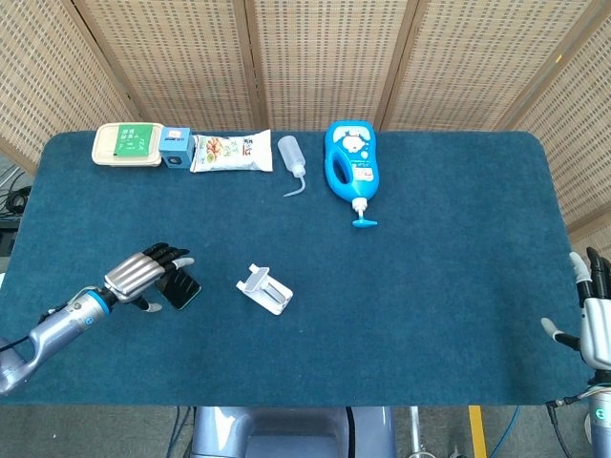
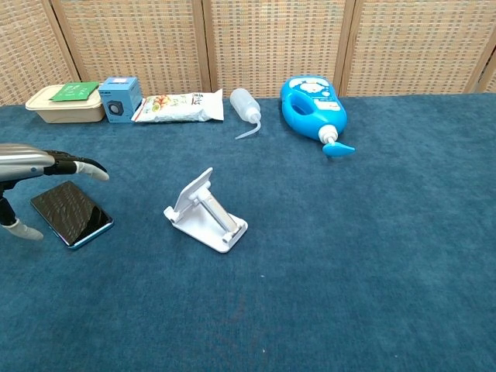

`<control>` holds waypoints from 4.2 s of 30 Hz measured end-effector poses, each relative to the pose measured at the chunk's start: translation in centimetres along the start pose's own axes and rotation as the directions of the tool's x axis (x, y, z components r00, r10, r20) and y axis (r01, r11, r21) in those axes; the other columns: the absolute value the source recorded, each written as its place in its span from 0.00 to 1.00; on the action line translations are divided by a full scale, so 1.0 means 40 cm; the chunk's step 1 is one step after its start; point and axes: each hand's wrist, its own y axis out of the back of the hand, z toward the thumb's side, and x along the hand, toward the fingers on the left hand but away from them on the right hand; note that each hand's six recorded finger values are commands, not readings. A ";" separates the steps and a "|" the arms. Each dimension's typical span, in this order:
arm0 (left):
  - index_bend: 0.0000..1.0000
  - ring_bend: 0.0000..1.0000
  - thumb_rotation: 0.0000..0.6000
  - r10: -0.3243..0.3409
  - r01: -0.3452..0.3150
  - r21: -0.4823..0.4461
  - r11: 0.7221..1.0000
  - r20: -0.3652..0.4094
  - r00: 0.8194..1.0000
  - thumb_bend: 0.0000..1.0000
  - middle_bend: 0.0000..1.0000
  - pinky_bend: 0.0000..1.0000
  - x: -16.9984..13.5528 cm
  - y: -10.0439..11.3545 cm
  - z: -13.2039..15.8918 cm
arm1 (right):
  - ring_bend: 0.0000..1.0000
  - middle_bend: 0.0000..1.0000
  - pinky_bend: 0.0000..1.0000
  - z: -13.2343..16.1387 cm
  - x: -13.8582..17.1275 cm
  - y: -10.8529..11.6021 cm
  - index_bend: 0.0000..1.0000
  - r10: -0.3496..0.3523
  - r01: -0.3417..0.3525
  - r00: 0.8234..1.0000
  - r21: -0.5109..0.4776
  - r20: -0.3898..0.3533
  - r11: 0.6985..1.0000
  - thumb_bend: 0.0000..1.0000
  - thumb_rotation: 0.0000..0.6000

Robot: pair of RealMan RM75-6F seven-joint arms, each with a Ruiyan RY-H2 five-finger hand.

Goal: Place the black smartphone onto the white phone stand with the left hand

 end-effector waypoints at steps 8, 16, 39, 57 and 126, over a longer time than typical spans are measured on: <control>0.12 0.12 1.00 -0.036 0.035 0.058 0.998 0.012 0.999 0.00 0.10 0.11 0.030 -0.030 0.021 | 0.00 0.00 0.00 -0.006 0.000 0.004 0.00 0.001 -0.001 1.000 -0.013 0.001 1.000 0.03 1.00; 0.17 0.18 1.00 -0.058 0.058 0.077 0.995 0.003 0.998 0.02 0.17 0.15 0.041 -0.050 0.022 | 0.00 0.00 0.00 -0.012 -0.001 0.006 0.00 0.002 -0.001 1.000 -0.022 0.007 1.000 0.03 1.00; 0.48 0.42 1.00 0.145 -0.144 -0.023 0.989 0.051 0.988 0.02 0.45 0.29 0.052 0.030 0.071 | 0.00 0.00 0.00 -0.016 -0.001 0.010 0.00 0.010 -0.010 1.000 -0.042 0.007 0.999 0.03 1.00; 0.48 0.42 1.00 0.367 -0.294 -0.392 0.872 0.125 0.922 0.02 0.45 0.29 0.089 0.235 0.240 | 0.00 0.00 0.00 -0.023 -0.008 -0.001 0.00 0.031 -0.031 0.999 -0.039 0.016 0.999 0.03 1.00; 0.00 0.00 1.00 0.340 0.008 -0.855 0.518 0.214 0.916 0.00 0.00 0.01 0.252 0.145 0.297 | 0.00 0.00 0.00 -0.046 -0.028 -0.027 0.00 0.058 -0.058 0.996 -0.008 0.074 0.998 0.04 1.00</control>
